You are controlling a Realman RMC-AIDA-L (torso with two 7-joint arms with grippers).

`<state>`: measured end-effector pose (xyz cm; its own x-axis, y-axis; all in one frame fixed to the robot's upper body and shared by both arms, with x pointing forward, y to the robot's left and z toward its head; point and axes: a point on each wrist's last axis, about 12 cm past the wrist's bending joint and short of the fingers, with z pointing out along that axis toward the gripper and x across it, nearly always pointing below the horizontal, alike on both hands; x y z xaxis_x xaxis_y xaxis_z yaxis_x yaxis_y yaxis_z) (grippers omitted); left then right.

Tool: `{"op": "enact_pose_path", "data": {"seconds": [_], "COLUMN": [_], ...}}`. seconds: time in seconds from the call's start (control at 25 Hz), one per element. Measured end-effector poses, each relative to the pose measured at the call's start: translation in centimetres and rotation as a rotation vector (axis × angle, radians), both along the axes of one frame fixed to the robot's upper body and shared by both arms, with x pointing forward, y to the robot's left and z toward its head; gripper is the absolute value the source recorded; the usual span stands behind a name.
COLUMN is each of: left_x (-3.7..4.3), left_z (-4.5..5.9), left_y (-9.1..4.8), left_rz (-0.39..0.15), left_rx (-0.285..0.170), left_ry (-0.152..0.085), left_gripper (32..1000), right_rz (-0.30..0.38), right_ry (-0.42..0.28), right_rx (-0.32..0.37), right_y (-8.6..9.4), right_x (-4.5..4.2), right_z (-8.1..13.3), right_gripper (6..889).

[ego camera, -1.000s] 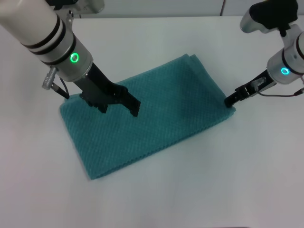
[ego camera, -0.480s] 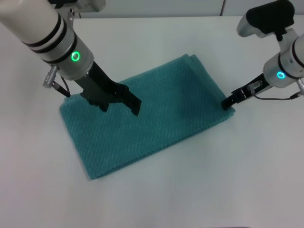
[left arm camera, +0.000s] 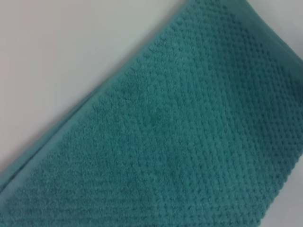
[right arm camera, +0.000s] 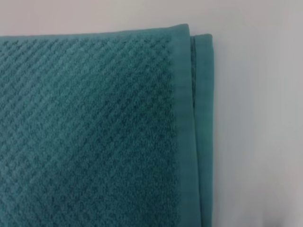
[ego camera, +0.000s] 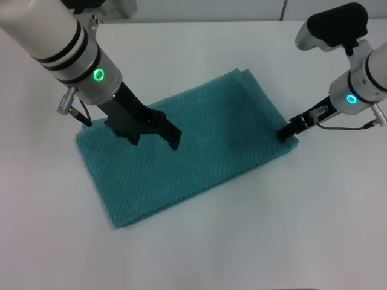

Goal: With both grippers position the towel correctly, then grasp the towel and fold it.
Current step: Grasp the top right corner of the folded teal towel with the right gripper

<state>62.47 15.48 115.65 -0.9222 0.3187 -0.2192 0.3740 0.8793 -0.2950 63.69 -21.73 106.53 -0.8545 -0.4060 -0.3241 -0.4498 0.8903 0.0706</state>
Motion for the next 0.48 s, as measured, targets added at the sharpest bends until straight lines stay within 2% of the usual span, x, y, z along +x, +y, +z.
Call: {"op": "enact_pose_path", "data": {"seconds": [0.48], "left_x": [0.02], "left_z": [0.00], "left_y": [-0.02], "left_rz": [-0.001], "left_rx": [0.000], "left_ry": [0.000], "left_gripper": [938], "right_rz": [0.004], "right_ry": [0.000], "right_rx": [0.001], "right_y": [0.26], "right_x": [-0.18], "right_z": [-0.27], "right_gripper": [853]}}
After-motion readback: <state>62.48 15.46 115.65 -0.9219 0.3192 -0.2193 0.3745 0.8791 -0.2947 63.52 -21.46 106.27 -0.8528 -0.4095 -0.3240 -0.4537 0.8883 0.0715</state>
